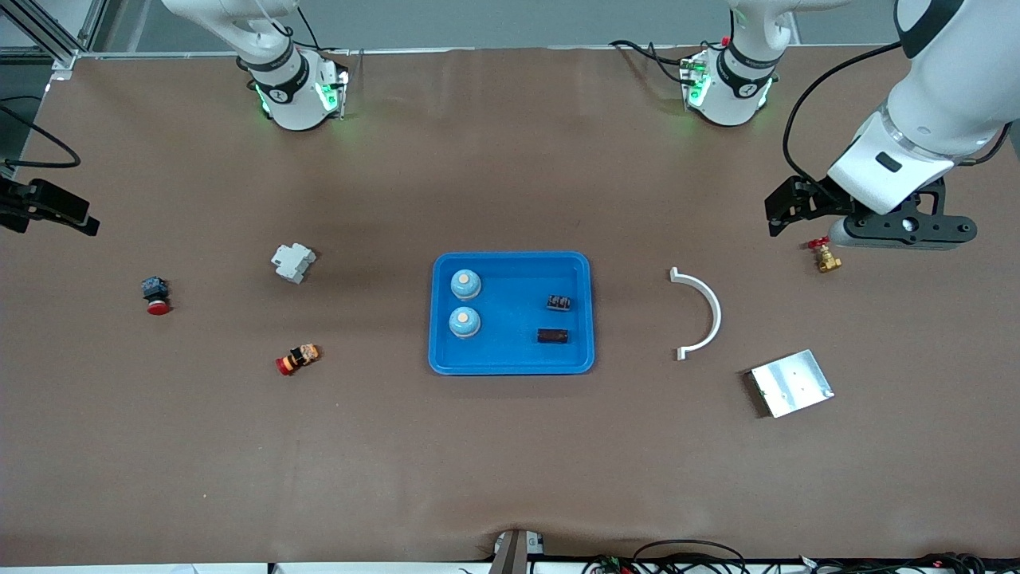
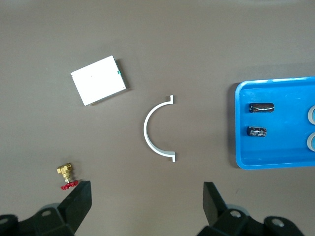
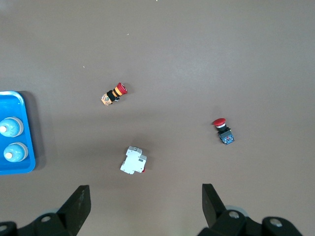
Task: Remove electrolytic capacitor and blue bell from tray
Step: 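Move the left gripper over the capacitors in the blue tray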
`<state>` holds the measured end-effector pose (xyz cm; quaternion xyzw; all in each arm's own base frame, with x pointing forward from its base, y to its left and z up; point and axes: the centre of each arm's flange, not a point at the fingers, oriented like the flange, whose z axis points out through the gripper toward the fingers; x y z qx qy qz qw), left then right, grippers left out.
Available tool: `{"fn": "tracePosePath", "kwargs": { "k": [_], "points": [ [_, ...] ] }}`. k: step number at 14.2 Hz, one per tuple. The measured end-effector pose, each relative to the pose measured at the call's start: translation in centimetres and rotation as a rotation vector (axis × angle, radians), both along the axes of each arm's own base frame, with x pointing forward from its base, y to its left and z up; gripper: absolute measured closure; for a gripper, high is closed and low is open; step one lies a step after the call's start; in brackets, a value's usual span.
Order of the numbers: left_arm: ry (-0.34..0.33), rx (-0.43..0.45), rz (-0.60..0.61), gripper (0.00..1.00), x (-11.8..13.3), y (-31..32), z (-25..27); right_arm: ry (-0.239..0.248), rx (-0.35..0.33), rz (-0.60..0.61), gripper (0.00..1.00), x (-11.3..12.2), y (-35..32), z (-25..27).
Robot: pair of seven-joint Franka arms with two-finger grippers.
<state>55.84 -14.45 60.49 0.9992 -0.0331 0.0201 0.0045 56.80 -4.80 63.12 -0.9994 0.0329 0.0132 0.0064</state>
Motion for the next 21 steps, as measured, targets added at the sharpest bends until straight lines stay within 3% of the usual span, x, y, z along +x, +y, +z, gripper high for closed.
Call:
{"fn": "tracePosePath", "kwargs": {
  "k": [2,11,15,21],
  "points": [
    [0.021,-0.005,0.056,0.0,-0.2,-0.1,-0.5,0.0,0.0,0.0,0.0,0.0,0.0,0.0],
    [0.137,0.011,0.633,0.0,-2.1,-5.9,-3.7,0.0,0.0,-0.001,0.0,0.0,0.0,0.0],
    [0.185,0.063,0.753,0.0,-2.9,-10.4,-7.7,0.001,0.0,-0.002,0.0,0.0,-0.1,0.0],
    [0.164,0.034,0.925,0.0,-3.5,-16.7,-12.2,0.001,0.0,-0.004,0.0,0.0,-0.2,0.0]
  ]
}}
